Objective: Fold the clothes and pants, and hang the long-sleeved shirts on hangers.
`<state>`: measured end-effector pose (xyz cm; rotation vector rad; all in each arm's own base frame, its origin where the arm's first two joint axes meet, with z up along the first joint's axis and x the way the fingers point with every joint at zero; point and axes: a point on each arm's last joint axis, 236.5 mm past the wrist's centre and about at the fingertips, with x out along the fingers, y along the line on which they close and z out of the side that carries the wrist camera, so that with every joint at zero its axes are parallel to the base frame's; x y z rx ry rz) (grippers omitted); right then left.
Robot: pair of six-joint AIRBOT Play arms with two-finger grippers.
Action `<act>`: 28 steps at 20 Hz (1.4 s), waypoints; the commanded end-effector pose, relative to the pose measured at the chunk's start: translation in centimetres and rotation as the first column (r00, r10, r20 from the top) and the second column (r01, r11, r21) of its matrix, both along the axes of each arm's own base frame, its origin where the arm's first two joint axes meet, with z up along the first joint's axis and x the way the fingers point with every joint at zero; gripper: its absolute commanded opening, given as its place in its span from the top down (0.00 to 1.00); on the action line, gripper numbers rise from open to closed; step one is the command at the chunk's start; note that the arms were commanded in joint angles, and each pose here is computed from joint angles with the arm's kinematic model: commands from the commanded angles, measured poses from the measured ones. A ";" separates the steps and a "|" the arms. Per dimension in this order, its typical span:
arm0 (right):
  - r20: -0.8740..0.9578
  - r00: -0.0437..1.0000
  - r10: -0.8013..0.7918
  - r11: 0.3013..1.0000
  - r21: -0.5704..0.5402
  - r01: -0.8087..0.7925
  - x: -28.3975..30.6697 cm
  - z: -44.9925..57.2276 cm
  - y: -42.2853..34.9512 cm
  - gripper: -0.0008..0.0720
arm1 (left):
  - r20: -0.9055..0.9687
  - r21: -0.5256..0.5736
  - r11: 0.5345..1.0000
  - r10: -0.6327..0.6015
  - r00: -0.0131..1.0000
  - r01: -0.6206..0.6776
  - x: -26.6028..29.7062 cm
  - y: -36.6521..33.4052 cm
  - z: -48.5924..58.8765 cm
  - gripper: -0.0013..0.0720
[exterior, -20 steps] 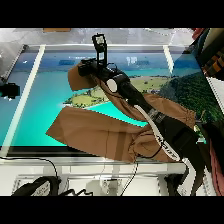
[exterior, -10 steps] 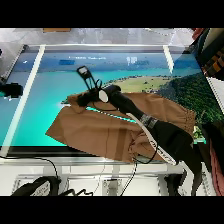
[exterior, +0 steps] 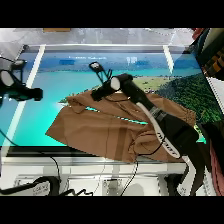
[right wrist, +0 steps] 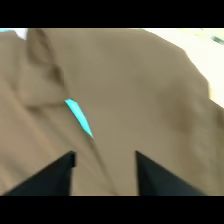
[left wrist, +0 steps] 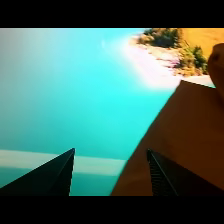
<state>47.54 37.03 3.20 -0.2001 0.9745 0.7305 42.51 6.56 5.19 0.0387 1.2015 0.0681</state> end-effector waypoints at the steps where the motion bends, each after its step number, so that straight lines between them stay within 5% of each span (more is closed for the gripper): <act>1: -0.069 0.994 -0.083 0.996 -0.050 0.080 1.3 1.8 -7.1 0.54 | -0.099 -0.260 0.963 -0.101 0.990 0.072 1.2 -5.9 -6.2 0.31; 3: -0.010 0.992 -0.128 0.991 -0.035 0.127 2.6 5.6 -11.4 0.54 | -0.097 -0.388 0.913 -0.179 0.979 0.128 1.9 -9.0 -8.3 0.31; 6: 0.107 0.972 -0.209 0.978 0.009 0.209 3.7 12.0 -17.2 0.54 | -0.063 -0.479 0.873 -0.140 0.988 0.093 3.9 -10.8 -10.2 0.31; 11: 0.223 0.915 -0.336 0.942 0.069 0.329 3.0 19.5 -24.5 0.54 | 0.080 -0.442 0.877 -0.174 0.982 0.191 7.4 -12.4 -11.2 0.31; 14: 0.225 0.903 -0.367 0.929 0.045 0.366 1.8 20.6 -27.1 0.54 | 0.145 -0.375 0.876 -0.267 0.953 0.302 8.5 -14.4 -11.7 0.31; 19: 0.236 0.868 -0.437 0.896 0.033 0.442 1.5 21.4 -31.4 0.54 | 0.201 -0.060 0.892 -0.429 0.881 0.448 11.0 -12.9 -12.1 0.96; 23: 0.236 0.853 -0.466 0.881 0.032 0.472 1.6 21.4 -33.1 0.54 | 0.346 0.057 0.899 -0.425 0.836 0.434 14.1 -12.5 -7.7 0.97; 28: 0.327 0.814 -0.481 0.841 -0.089 0.533 2.2 21.4 -37.7 0.54 | 0.634 0.263 0.887 -0.456 0.625 0.380 18.8 -13.3 7.3 0.97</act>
